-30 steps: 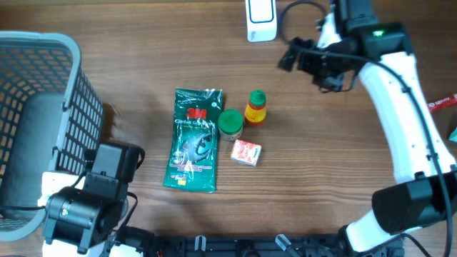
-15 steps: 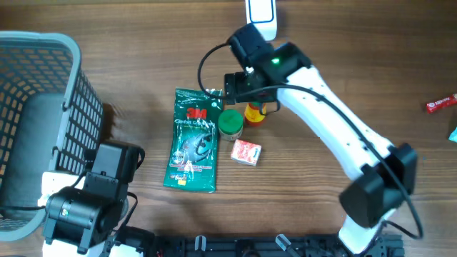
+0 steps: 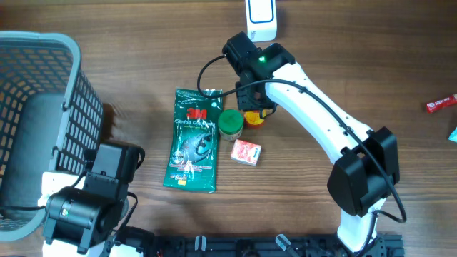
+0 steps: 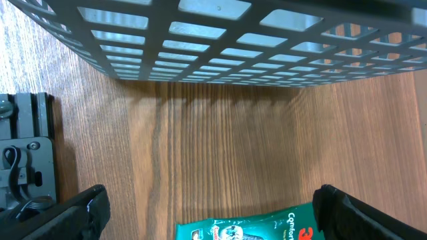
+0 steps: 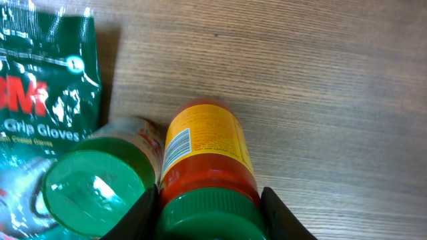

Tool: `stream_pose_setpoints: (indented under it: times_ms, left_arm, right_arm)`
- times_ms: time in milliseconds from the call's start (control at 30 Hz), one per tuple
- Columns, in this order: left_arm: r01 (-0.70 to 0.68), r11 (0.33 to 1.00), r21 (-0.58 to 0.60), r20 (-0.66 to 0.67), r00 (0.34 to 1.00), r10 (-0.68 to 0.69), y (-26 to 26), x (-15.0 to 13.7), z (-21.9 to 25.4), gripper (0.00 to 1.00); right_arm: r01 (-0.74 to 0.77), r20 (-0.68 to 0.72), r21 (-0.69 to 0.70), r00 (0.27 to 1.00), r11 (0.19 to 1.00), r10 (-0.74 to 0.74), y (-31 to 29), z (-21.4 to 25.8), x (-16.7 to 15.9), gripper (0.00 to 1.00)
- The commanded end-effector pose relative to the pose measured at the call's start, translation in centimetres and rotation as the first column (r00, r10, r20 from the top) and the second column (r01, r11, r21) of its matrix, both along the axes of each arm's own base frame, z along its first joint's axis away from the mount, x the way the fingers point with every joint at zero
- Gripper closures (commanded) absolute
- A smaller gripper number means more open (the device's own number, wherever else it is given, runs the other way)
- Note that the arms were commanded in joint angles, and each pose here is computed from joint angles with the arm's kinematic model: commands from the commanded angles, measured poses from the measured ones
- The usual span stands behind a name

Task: Scan the item barcode
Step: 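Reach the right gripper to the red-capped sauce bottle and grasp it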

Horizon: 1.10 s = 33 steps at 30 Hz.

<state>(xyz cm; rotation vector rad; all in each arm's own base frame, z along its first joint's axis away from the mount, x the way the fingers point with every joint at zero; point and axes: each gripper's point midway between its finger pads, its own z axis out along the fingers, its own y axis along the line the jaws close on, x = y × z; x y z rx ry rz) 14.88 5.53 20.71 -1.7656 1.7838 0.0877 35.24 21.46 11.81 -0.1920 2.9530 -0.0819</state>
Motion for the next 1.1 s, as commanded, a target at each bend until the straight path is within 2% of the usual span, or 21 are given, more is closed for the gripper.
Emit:
stream_pose_setpoints:
  times_ms: [0, 67, 300, 433, 500, 567, 600, 667, 767, 833, 867, 900, 933, 1000, 1067]
  left_arm:
    - [-0.006, 1.0, 0.006, 0.003, 1.0, 0.006, 0.2, -0.1, 0.1, 0.0]
    - [-0.006, 1.0, 0.006, 0.002, 1.0, 0.006, 0.2, -0.1, 0.1, 0.0]
    - [-0.006, 1.0, 0.006, 0.003, 1.0, 0.006, 0.2, -0.1, 0.1, 0.0]
    - [-0.006, 1.0, 0.006, 0.003, 1.0, 0.006, 0.2, 0.0, 0.1, 0.0]
    - [-0.006, 1.0, 0.006, 0.002, 1.0, 0.006, 0.2, -0.1, 0.1, 0.0]
    - [-0.006, 1.0, 0.006, 0.003, 1.0, 0.006, 0.2, -0.1, 0.1, 0.0]
    - [-0.006, 1.0, 0.006, 0.002, 1.0, 0.006, 0.2, -0.1, 0.1, 0.0]
    - [-0.006, 1.0, 0.006, 0.002, 1.0, 0.006, 0.2, -0.1, 0.1, 0.0]
    - [-0.006, 1.0, 0.006, 0.002, 1.0, 0.006, 0.2, -0.1, 0.1, 0.0]
    - [-0.006, 1.0, 0.006, 0.002, 1.0, 0.006, 0.2, -0.1, 0.1, 0.0]
    - [-0.006, 1.0, 0.006, 0.003, 1.0, 0.006, 0.2, -0.1, 0.1, 0.0]
    - [-0.006, 1.0, 0.006, 0.002, 1.0, 0.006, 0.2, -0.1, 0.1, 0.0]
    - [-0.006, 1.0, 0.006, 0.003, 1.0, 0.006, 0.2, -0.1, 0.1, 0.0]
    - [-0.006, 1.0, 0.006, 0.003, 1.0, 0.006, 0.2, -0.1, 0.1, 0.0]
    - [-0.006, 1.0, 0.006, 0.002, 1.0, 0.006, 0.2, -0.1, 0.1, 0.0]
  right_arm:
    - [-0.139, -0.034, -0.072, 0.99, 0.988, 0.137, -1.7, -0.4, 0.1, 0.76]
    - [-0.193, -0.048, -0.085, 0.981, 0.977, 0.19, -2.6, 0.0, 0.4, 0.73]
    - [-0.376, -0.083, -0.082, 0.925, 0.923, 0.37, -5.7, 1.6, 0.8, 0.72]
    - [-0.497, -0.135, -0.066, 0.864, 0.865, 0.486, -7.5, 1.5, 0.6, 0.64]
    - [-0.491, -0.136, -0.066, 0.867, 0.869, 0.479, -8.2, 2.0, 0.8, 0.52]
    - [-0.477, -0.119, -0.045, 0.875, 0.878, 0.47, -8.3, 3.0, 1.1, 0.29]
    - [-0.476, -0.105, -0.017, 0.875, 0.879, 0.472, -7.9, 4.2, 1.0, 0.0]
    - [-0.466, -0.059, 0.014, 0.883, 0.885, 0.466, -7.1, 6.5, 1.3, 0.0]
    - [-0.343, 0.05, 0.031, 0.939, 0.939, 0.342, -6.8, 10.5, 2.4, 0.0]
    - [-0.11, 0.101, 0.079, 0.99, 0.991, 0.102, -7.3, 12.5, 2.9, 0.0]
    - [0.178, 0.097, 0.135, 0.977, 0.975, -0.192, -8.5, 13.1, 2.8, 0.0]
    - [0.493, 0.026, 0.179, 0.863, 0.851, -0.505, -10.2, 13.0, 1.9, 0.0]
    - [0.617, -0.03, 0.225, 0.778, 0.754, -0.627, -10.5, 12.9, 1.9, 0.0]
    - [0.821, -0.142, 0.262, 0.553, 0.508, -0.821, -11.3, 12.5, 2.0, 0.0]
    - [0.935, -0.201, 0.245, 0.31, 0.258, -0.929, -12.9, 11.9, 2.2, 0.0]
